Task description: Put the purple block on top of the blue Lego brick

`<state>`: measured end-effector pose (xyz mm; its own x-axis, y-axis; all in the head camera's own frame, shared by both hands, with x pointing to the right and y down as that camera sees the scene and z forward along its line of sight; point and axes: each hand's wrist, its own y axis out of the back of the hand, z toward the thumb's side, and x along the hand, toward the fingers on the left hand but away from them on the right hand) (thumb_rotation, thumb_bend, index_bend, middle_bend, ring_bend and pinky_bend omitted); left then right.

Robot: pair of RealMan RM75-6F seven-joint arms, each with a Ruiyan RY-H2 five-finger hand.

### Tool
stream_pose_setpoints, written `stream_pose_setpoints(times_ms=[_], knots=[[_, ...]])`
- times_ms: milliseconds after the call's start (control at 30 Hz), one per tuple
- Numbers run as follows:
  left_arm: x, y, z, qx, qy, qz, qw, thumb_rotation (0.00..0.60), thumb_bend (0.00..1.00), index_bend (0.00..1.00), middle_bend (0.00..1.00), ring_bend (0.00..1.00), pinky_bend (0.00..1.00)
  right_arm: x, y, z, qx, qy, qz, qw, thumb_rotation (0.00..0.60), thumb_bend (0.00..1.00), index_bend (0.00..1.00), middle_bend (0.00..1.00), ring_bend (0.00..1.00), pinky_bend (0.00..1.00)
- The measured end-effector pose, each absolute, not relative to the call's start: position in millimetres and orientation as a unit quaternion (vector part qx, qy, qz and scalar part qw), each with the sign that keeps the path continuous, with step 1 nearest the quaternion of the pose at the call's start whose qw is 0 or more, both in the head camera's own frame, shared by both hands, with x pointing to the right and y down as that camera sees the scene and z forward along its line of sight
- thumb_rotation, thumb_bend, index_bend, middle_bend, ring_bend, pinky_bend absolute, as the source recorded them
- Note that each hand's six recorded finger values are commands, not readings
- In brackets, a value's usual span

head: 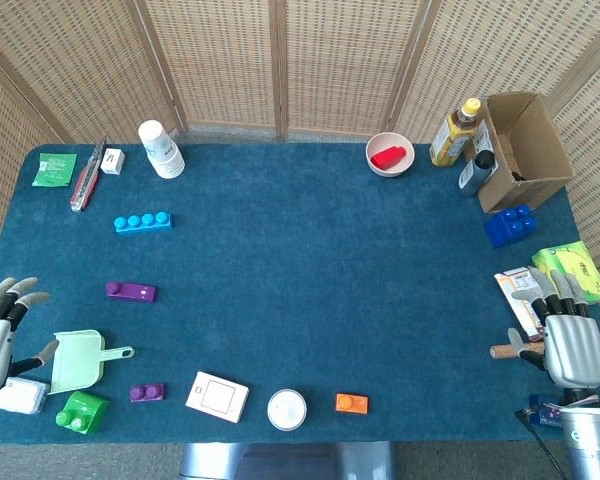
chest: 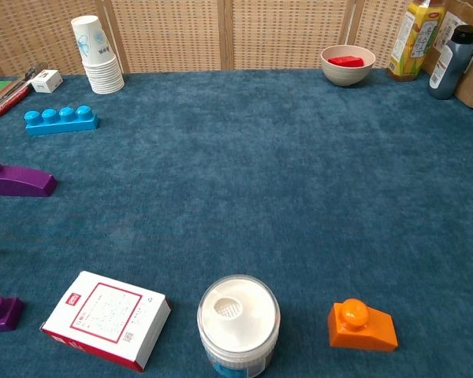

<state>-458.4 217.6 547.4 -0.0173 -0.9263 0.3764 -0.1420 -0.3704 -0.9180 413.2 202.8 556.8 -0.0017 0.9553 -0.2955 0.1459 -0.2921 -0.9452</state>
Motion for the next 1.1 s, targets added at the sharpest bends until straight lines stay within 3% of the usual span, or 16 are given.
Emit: stream_pose_setpoints(times_ms=[600, 1100], knots=[[-463, 196, 564, -0.651, 0.369, -0.577, 0.327, 0.600, 0.28, 0.34, 0.17, 0.08, 0.00, 413, 204, 553, -0.596, -0.466, 0.534, 0.377, 0.600, 0.29, 0.32, 0.13, 0.00, 0.00], [-465, 142, 633, -0.686, 0.309, -0.591, 0.292, 0.599, 0.28, 0.34, 0.15, 0.03, 0.00, 425, 197, 554, -0.577, -0.476, 0.551, 0.371, 0.600, 0.29, 0.33, 0.14, 0.00, 0.00]])
